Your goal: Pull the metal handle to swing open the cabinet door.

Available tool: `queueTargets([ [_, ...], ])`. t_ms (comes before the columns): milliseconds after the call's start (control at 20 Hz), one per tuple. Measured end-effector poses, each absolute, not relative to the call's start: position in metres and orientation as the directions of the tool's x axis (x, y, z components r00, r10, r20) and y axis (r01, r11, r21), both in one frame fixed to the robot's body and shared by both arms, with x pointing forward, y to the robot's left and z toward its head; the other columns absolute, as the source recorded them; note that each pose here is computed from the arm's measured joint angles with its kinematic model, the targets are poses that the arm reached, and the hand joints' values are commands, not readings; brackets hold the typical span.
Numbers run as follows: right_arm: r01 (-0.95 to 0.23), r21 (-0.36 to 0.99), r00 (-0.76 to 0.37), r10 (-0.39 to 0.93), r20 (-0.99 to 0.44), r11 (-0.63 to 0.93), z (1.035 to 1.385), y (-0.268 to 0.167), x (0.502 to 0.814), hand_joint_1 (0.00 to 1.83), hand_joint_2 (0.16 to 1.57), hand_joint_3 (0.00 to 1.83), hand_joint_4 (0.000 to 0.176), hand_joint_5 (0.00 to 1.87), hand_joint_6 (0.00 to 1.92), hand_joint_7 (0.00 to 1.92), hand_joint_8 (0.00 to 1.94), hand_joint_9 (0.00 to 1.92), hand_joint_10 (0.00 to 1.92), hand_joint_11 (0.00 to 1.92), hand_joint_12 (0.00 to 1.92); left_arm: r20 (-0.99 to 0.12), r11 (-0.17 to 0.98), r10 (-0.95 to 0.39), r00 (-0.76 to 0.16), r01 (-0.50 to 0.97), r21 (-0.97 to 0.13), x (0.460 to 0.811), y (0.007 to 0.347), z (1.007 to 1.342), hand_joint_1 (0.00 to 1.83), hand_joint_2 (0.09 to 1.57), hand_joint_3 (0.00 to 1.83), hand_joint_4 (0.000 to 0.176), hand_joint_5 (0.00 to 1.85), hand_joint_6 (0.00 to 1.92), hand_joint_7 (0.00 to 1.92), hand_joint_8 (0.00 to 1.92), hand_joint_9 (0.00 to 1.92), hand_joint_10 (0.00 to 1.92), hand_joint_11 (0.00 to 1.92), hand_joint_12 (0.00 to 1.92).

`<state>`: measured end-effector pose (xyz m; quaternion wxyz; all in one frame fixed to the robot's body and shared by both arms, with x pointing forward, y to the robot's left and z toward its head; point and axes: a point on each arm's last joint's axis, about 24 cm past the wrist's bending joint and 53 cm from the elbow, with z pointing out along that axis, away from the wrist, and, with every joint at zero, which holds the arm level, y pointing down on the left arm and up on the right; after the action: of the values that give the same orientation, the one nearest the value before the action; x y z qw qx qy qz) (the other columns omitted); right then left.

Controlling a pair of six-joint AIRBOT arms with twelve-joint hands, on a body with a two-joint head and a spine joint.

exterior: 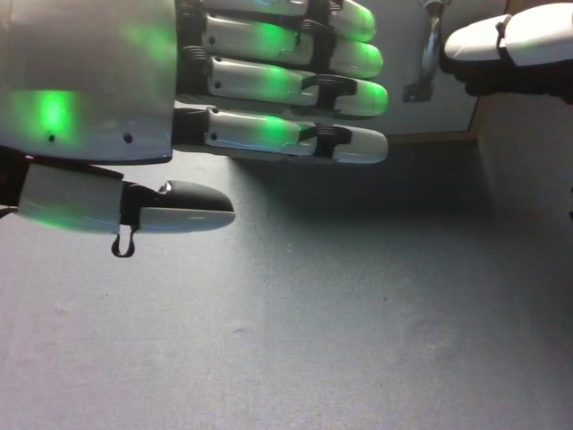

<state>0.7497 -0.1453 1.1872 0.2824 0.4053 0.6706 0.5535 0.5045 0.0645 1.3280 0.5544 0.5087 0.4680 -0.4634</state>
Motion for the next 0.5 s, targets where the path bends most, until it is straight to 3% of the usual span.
queueTargets([
  [200, 0.224, 0.973, -0.517, 0.852, 0.079, 0.046, 1.1917, -0.1435, 0.7502, 0.00, 1.49, 0.00, 0.000, 0.13, 0.00, 0.12, 0.00, 0.09, 0.00, 0.00, 0.29, -0.991, 0.049, -0.041, 0.131, 0.990, 0.129, 0.5036, 0.0634, 1.3287, 0.00, 1.56, 0.15, 0.000, 0.18, 0.00, 0.20, 0.00, 0.18, 0.00, 0.00, 0.48],
  [500, 0.218, 0.974, -0.523, 0.850, 0.068, 0.056, 1.1919, -0.1425, 0.7493, 0.00, 1.48, 0.00, 0.000, 0.14, 0.01, 0.13, 0.01, 0.09, 0.00, 0.00, 0.31, -0.991, 0.049, -0.040, 0.131, 0.990, 0.129, 0.5037, 0.0635, 1.3285, 0.00, 1.57, 0.16, 0.000, 0.17, 0.00, 0.18, 0.00, 0.16, 0.00, 0.00, 0.38],
])
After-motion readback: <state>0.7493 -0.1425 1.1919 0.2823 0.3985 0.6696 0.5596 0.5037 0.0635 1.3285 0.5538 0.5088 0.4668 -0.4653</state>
